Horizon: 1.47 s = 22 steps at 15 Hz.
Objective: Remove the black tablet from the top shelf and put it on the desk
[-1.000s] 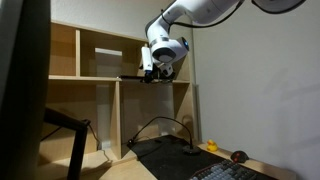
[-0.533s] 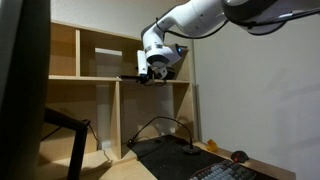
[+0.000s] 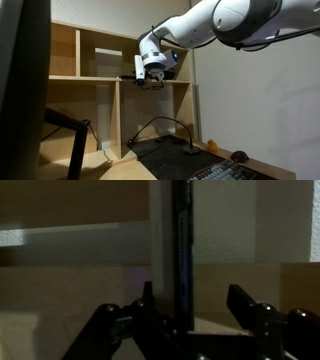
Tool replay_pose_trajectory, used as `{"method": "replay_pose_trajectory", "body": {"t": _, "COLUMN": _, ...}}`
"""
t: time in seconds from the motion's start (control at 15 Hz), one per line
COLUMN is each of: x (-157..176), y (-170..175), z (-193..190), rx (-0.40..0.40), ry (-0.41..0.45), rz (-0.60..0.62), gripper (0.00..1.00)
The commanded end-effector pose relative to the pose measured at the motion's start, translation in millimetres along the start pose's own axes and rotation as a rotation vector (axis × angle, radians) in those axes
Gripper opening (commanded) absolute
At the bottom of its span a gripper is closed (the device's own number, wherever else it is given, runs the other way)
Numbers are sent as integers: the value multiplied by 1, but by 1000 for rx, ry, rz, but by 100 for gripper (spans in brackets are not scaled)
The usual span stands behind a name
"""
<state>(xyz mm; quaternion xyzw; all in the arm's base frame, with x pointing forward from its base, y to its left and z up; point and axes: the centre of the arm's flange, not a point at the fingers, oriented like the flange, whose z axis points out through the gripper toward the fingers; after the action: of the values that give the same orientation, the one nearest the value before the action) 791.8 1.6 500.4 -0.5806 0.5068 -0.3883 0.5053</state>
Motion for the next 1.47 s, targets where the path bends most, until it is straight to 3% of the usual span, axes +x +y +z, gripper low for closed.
{"method": "replay_pose_trajectory", "body": {"t": 0.0, "x": 12, "y": -14, "z": 1, "rx": -25, "ry": -3, "rz": 5, "gripper": 51}}
{"method": "replay_pose_trajectory", "body": {"t": 0.07, "x": 11, "y": -15, "z": -6, "rx": -49, "ry": 2, "rz": 3, "gripper": 87}}
{"method": "replay_pose_trajectory", "body": {"t": 0.2, "x": 9, "y": -21, "z": -19, "rx": -86, "ry": -6, "rz": 9, "gripper": 88}}
{"method": "replay_pose_trajectory", "body": {"t": 0.27, "x": 12, "y": -26, "z": -24, "rx": -106, "ry": -6, "rz": 14, "gripper": 94}}
{"method": "replay_pose_trajectory", "body": {"t": 0.33, "x": 10, "y": -7, "z": -8, "rx": -51, "ry": 11, "rz": 0, "gripper": 75}}
{"method": "replay_pose_trajectory", "body": {"t": 0.53, "x": 18, "y": -16, "z": -18, "rx": -68, "ry": 11, "rz": 11, "gripper": 94}}
{"method": "replay_pose_trajectory", "body": {"t": 0.87, "x": 17, "y": -13, "z": -20, "rx": -80, "ry": 10, "rz": 13, "gripper": 94}}
{"method": "replay_pose_trajectory", "body": {"t": 0.93, "x": 16, "y": -14, "z": -21, "rx": -83, "ry": 13, "rz": 11, "gripper": 99}}
{"method": "replay_pose_trajectory", "body": {"t": 1.4, "x": 4, "y": -35, "z": -65, "rx": -120, "ry": -18, "rz": -39, "gripper": 100}}
